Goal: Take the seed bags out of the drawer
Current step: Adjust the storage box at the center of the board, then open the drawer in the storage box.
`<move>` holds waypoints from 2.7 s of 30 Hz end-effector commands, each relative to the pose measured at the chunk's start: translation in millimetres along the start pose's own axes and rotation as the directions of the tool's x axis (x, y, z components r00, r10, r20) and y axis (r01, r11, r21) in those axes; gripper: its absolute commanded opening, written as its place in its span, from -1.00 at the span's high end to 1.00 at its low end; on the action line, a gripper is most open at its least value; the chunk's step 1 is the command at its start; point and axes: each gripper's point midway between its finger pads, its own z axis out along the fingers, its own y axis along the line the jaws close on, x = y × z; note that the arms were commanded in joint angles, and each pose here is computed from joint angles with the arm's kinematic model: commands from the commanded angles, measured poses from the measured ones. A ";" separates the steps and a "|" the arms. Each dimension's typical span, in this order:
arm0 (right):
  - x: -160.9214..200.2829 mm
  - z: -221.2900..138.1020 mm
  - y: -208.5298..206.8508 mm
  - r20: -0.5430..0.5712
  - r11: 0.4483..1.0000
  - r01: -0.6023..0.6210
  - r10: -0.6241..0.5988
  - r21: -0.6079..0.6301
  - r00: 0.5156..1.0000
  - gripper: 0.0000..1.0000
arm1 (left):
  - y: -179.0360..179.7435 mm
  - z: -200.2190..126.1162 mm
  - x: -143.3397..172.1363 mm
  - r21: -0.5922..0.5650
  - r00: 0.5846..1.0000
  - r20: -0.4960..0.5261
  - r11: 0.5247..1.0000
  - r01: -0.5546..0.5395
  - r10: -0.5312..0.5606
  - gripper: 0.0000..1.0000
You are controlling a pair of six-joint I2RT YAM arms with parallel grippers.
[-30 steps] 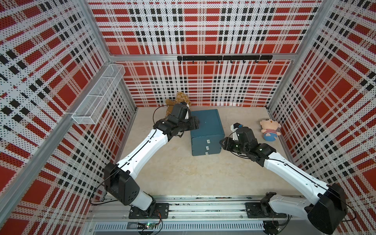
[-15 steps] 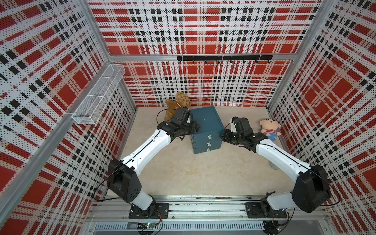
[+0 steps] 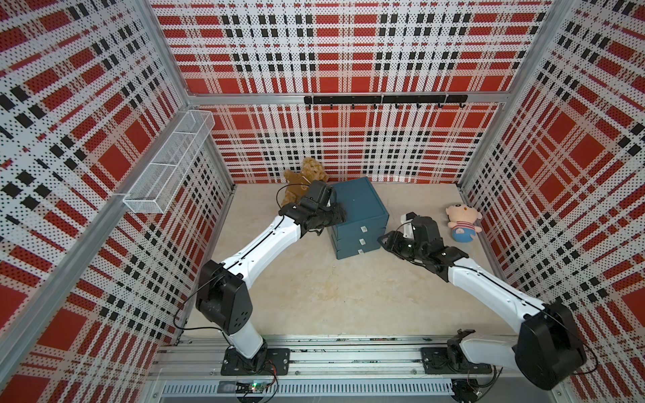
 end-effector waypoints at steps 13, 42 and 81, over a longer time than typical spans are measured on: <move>-10.8 -5.4 65.9 0.061 0.915 -0.186 0.222 -0.357 0.973 -0.01 | -4.5 15.0 34.8 -0.003 0.998 -0.057 1.000 0.030 -0.030 -0.26; -19.4 32.5 69.5 0.030 0.912 -0.214 0.239 -0.351 0.971 0.14 | -4.1 8.5 46.1 0.003 0.997 -0.049 0.998 0.061 -0.061 -0.27; 63.7 -35.3 -2.9 -0.135 0.967 -0.232 0.218 -0.104 0.967 1.00 | -2.3 14.3 48.1 -0.008 0.996 -0.058 0.998 0.061 -0.061 -0.29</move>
